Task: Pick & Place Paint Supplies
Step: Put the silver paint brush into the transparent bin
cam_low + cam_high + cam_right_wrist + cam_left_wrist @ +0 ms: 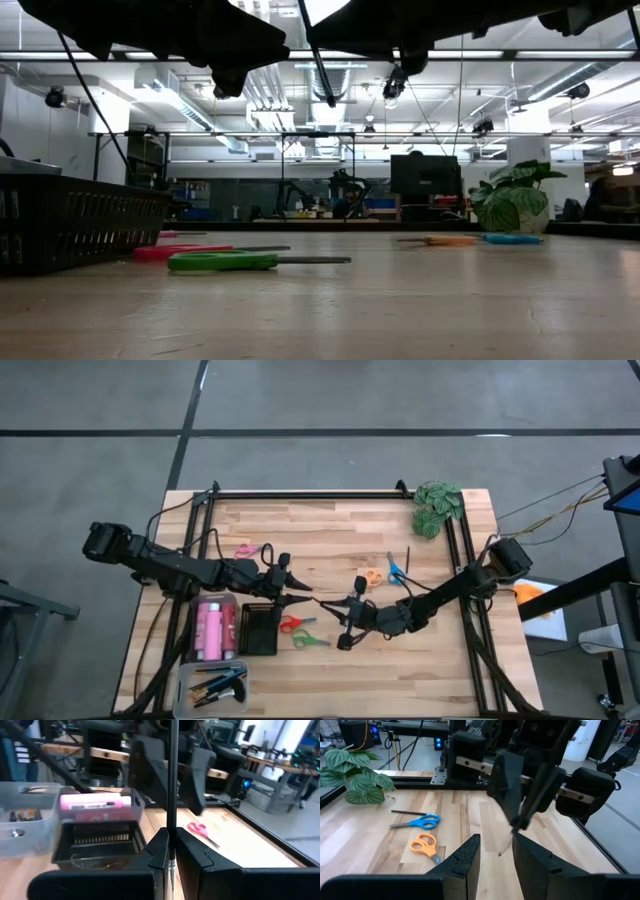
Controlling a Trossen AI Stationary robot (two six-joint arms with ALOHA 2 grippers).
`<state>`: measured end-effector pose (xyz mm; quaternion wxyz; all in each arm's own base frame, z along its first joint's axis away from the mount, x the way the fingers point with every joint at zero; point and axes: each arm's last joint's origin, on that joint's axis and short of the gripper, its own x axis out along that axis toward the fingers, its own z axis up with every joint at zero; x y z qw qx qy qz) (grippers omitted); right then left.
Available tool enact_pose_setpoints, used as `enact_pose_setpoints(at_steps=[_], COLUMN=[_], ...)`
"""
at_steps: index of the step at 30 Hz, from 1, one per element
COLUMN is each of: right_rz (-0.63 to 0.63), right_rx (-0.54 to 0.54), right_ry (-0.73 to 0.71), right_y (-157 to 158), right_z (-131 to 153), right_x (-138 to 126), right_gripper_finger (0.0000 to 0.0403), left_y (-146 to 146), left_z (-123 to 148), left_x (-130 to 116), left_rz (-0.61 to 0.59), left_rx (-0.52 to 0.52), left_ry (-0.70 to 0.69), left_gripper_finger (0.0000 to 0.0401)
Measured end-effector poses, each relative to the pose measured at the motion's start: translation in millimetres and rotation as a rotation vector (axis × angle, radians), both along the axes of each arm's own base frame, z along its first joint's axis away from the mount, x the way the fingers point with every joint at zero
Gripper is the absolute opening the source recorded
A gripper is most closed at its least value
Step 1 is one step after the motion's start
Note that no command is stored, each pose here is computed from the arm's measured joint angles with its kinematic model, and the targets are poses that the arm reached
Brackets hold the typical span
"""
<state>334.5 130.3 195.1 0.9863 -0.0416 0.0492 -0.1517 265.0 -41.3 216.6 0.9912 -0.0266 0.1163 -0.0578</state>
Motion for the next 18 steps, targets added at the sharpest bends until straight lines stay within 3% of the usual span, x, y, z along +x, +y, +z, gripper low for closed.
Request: enact_pose_setpoints(at_steps=[4, 9, 18], right_rz=[-0.009, 0.068, 0.040], right_rx=[0.024, 0.091, 0.122], right_ry=[-0.001, 0.008, 0.014], right_y=[-7, -16, -26], right_z=[-1, -3, -5], right_x=[3, 8, 11], right_gripper_finger=[0.0020, 0.0020, 0.0020], left_y=[0, 0, 0], left_z=[0, 0, 0], left_x=[0, 0, 0], left_rz=[0.000, 0.000, 0.000], left_rx=[0.000, 0.000, 0.000], left_ry=[-0.002, -0.001, -0.001], left_gripper_finger=[0.0114, 0.0114, 0.0114])
